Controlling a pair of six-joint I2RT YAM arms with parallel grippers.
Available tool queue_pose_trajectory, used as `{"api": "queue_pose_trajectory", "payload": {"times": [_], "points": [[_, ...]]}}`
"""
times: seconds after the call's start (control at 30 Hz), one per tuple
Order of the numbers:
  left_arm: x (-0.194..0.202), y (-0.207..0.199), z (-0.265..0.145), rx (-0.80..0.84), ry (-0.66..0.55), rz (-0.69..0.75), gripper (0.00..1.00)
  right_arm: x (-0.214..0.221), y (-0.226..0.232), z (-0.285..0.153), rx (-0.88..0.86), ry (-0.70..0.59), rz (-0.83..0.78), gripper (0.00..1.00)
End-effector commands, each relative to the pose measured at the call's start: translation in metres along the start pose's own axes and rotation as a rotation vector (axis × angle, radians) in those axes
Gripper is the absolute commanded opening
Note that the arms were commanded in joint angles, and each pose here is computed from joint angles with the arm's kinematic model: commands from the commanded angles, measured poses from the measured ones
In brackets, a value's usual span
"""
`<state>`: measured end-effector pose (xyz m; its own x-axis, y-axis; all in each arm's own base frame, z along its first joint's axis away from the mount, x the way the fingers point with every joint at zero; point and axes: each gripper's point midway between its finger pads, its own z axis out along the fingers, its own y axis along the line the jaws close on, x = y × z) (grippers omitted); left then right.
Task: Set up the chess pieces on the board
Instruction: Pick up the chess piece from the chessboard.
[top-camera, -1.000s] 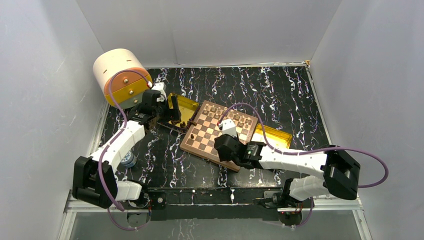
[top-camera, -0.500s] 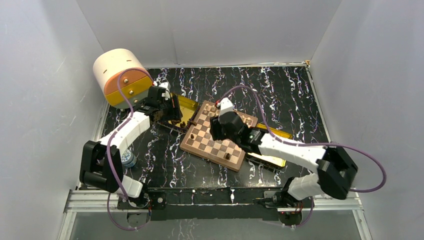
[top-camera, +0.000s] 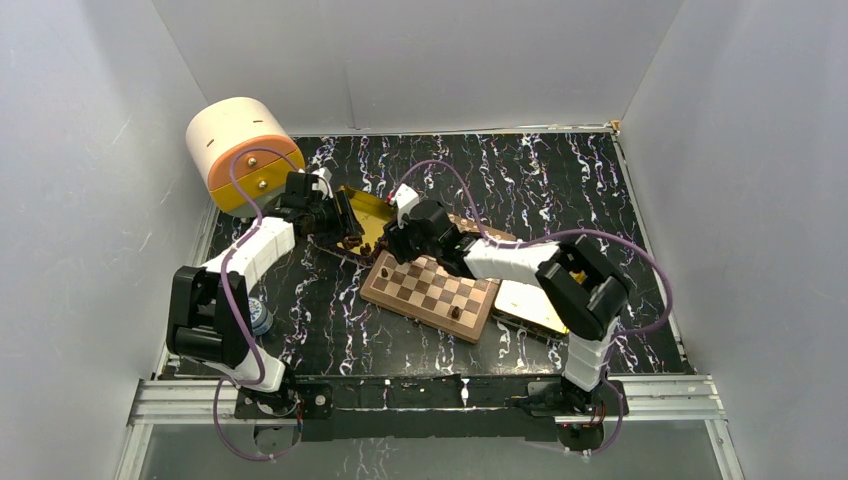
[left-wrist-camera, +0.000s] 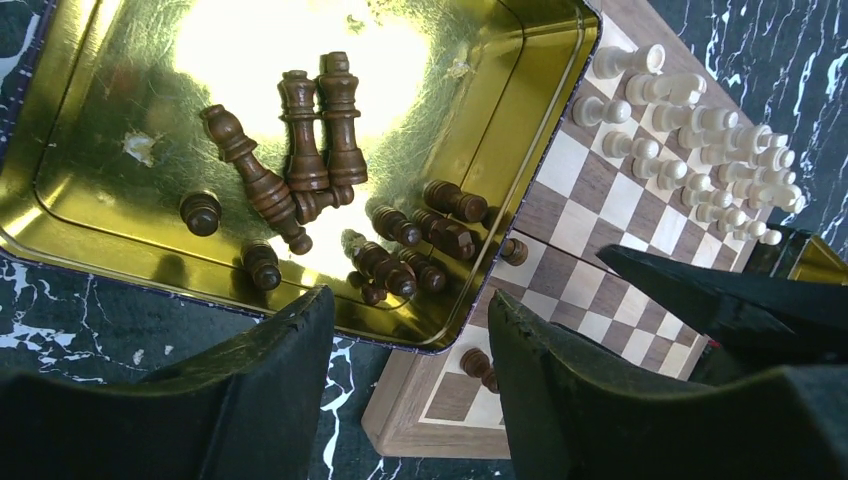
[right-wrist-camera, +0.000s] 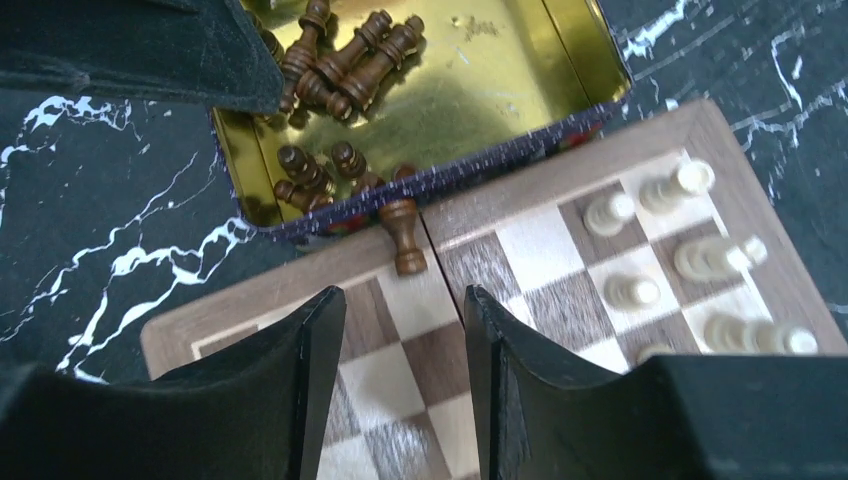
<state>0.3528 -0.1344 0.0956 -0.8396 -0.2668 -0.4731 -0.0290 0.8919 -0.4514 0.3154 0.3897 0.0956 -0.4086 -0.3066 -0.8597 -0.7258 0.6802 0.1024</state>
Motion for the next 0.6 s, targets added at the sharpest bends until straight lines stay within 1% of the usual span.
{"api": "queue_pose_trajectory", "payload": {"times": [0.0, 0.2, 0.33, 0.43, 0.57], "points": [[-0.001, -0.003, 0.0, 0.04, 0.006, -0.016, 0.55, -0.036, 0.008, 0.022, -0.055, -0.114, -0.066, 0.57], [0.004, 0.003, 0.004, 0.027, 0.029, -0.014, 0.54, -0.021, 0.008, 0.04, -0.076, -0.083, -0.106, 0.58], [0.006, 0.004, 0.006, 0.027, 0.032, -0.011, 0.53, -0.014, 0.01, 0.046, -0.093, -0.073, -0.118, 0.55], [0.008, 0.004, 0.007, 0.034, 0.04, -0.008, 0.51, -0.008, 0.01, 0.047, -0.097, -0.063, -0.119, 0.48], [0.008, 0.004, 0.008, 0.036, 0.04, -0.015, 0.5, -0.002, 0.007, 0.046, -0.087, -0.068, -0.147, 0.35]]}}
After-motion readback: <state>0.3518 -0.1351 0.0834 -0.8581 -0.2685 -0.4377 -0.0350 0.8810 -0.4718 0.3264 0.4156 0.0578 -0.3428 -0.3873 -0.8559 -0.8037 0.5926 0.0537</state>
